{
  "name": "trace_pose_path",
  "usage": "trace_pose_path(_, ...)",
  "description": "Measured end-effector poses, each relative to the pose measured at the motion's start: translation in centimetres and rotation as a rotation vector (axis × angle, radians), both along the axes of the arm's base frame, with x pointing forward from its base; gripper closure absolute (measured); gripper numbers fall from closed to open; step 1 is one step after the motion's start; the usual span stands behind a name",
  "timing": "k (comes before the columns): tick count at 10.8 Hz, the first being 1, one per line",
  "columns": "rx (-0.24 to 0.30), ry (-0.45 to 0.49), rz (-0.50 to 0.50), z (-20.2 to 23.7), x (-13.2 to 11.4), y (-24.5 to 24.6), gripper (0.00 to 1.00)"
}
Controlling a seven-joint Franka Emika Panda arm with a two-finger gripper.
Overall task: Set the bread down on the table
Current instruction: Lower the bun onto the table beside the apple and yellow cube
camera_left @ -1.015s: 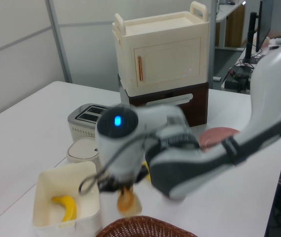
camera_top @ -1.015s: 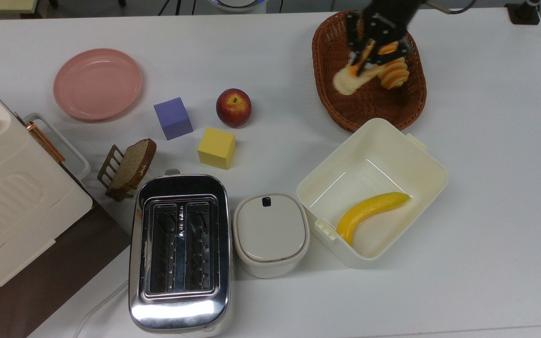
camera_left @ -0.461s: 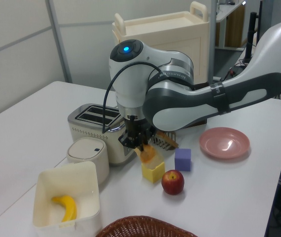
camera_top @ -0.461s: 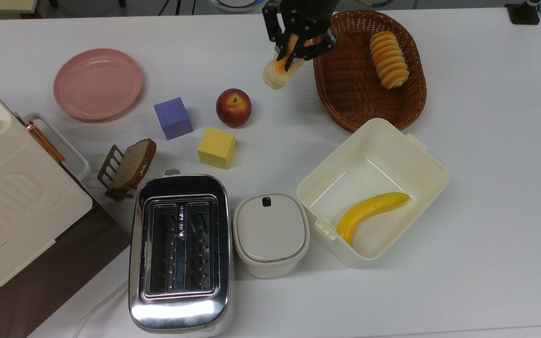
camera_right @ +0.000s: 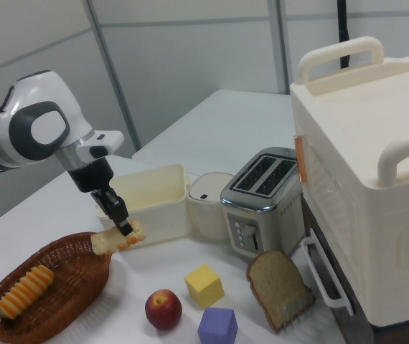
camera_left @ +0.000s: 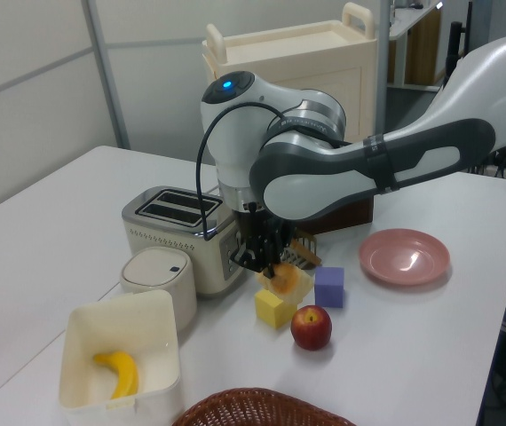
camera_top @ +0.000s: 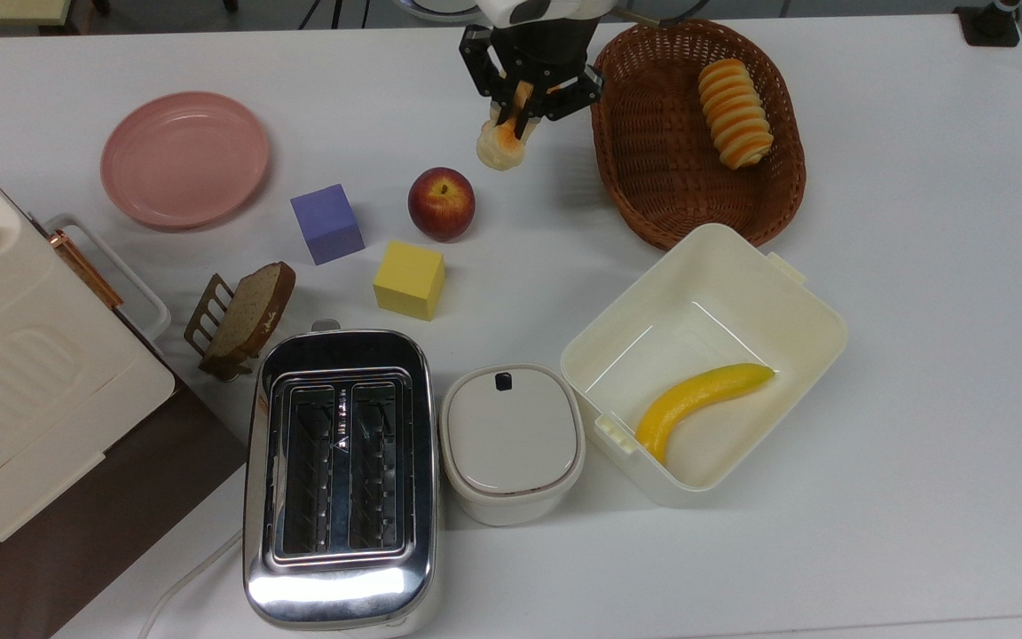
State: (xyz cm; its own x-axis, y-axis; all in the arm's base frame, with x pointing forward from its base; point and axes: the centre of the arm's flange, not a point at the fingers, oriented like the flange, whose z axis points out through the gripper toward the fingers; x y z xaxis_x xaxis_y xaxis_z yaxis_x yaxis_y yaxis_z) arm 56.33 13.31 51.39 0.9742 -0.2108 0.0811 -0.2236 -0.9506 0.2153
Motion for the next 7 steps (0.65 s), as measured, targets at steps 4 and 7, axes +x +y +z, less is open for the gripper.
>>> trace_pose_path(4, 0.005, -0.005, -0.067, -0.7, 1.9, -2.0, 0.82)
trace_pose_path(7, 0.02, -0.048, -0.112, -0.4, 2.9, -2.3, 0.74)
